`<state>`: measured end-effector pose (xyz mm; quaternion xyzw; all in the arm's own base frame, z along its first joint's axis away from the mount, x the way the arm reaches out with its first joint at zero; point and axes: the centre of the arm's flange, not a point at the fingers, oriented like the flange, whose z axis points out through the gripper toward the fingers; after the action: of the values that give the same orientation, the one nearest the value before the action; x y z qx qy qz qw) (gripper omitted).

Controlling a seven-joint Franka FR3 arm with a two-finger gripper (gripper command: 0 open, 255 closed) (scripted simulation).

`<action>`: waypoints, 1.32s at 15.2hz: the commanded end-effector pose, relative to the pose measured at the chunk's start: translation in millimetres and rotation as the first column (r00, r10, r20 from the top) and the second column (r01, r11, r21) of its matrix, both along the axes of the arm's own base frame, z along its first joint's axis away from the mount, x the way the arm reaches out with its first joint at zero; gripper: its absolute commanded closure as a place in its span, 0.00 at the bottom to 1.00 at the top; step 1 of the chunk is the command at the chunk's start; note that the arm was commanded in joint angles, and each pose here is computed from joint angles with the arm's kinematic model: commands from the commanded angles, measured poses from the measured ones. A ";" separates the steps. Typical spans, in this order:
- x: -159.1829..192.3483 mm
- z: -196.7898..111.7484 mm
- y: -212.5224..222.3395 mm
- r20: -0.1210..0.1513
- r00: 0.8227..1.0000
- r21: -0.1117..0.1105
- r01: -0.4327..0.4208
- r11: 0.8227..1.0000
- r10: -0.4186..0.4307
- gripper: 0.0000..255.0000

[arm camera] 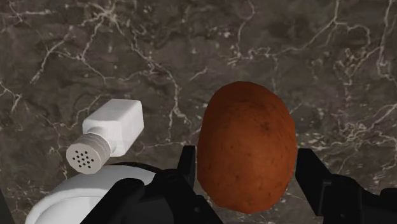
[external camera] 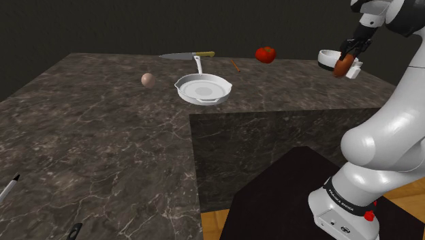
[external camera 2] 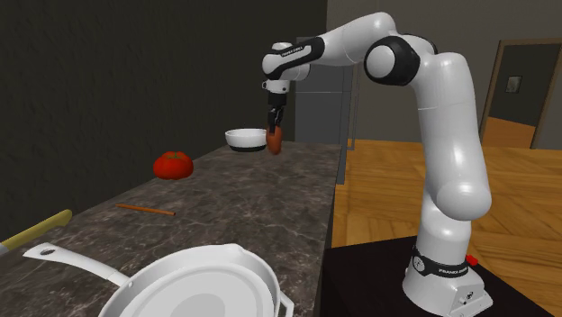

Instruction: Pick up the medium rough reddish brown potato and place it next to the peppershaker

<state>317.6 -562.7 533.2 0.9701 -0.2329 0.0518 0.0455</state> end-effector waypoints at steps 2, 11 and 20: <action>-0.5 -15.0 1.3 0.000 1.000 0.000 0.000 1.000 0.000 1.00; -0.5 -62.9 1.3 0.000 1.000 0.000 0.000 1.000 0.000 1.00; -1.6 -62.8 1.8 0.000 1.000 0.000 0.000 1.000 0.000 0.00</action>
<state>317.9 -559.4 474.2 0.9700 -0.2316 0.0559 0.0478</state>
